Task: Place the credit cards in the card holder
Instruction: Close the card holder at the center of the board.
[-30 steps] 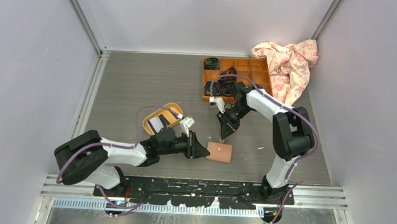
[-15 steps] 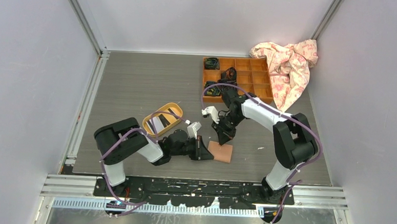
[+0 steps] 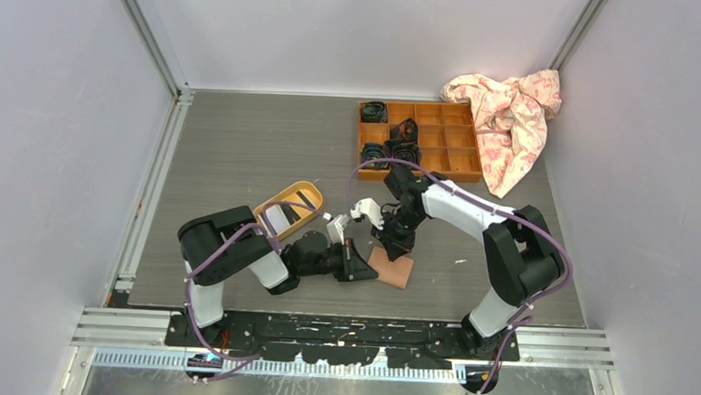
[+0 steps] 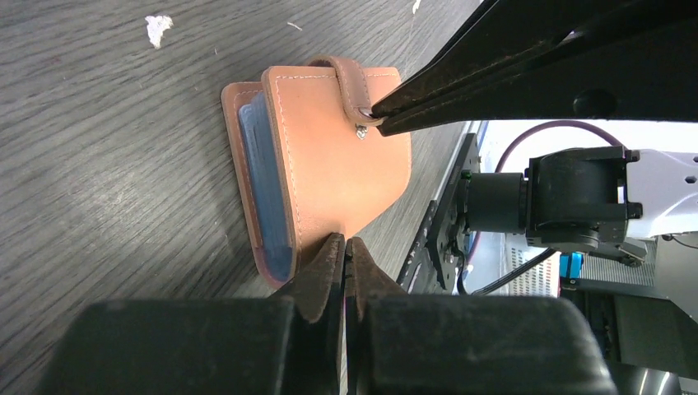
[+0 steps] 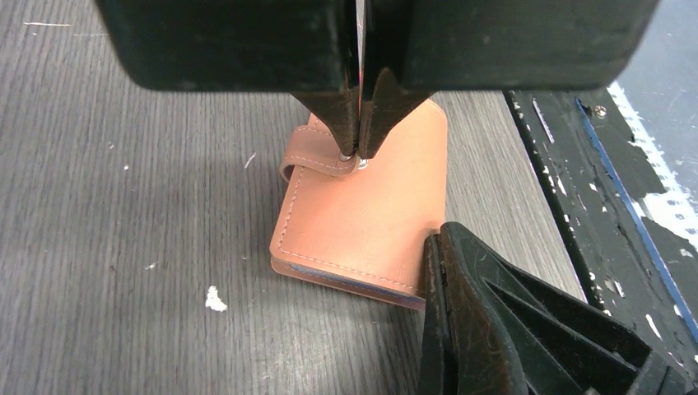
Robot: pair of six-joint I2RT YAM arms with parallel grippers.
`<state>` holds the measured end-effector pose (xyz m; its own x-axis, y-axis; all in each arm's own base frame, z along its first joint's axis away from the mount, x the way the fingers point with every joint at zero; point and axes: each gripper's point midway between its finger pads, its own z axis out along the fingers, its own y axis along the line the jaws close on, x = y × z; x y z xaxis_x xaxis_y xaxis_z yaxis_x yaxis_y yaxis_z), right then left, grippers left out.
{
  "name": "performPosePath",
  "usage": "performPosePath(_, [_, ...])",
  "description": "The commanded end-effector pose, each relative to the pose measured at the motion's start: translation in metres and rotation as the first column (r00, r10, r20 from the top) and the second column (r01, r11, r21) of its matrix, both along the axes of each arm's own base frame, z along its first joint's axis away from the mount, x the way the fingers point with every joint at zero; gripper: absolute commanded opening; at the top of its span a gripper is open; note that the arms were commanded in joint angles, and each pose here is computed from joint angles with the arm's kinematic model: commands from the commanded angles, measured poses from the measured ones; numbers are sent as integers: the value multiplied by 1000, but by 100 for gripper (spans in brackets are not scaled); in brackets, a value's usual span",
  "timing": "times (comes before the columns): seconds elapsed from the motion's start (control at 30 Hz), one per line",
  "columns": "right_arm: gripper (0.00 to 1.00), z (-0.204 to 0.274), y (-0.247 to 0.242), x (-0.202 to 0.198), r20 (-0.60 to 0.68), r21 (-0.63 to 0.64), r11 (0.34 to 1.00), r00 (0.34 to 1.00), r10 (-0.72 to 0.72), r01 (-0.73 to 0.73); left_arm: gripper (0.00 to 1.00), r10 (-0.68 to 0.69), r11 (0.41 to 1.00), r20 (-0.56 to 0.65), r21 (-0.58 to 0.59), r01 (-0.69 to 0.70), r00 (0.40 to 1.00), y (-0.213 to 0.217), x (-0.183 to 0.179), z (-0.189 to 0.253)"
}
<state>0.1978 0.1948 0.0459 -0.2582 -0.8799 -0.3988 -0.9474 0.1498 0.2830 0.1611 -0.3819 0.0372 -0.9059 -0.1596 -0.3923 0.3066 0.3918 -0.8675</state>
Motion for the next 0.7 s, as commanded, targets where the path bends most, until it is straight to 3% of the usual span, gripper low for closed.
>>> performPosePath(0.0, [1,5,3,0,51,2,999,998,43,-43,0,40,998,38,-48,-39,998,-1,11,10])
performPosePath(0.67, [1,-4,-4,-16,73,-70,987,986,152,-147,0,45,998,48,-46,-43,998,2,11,10])
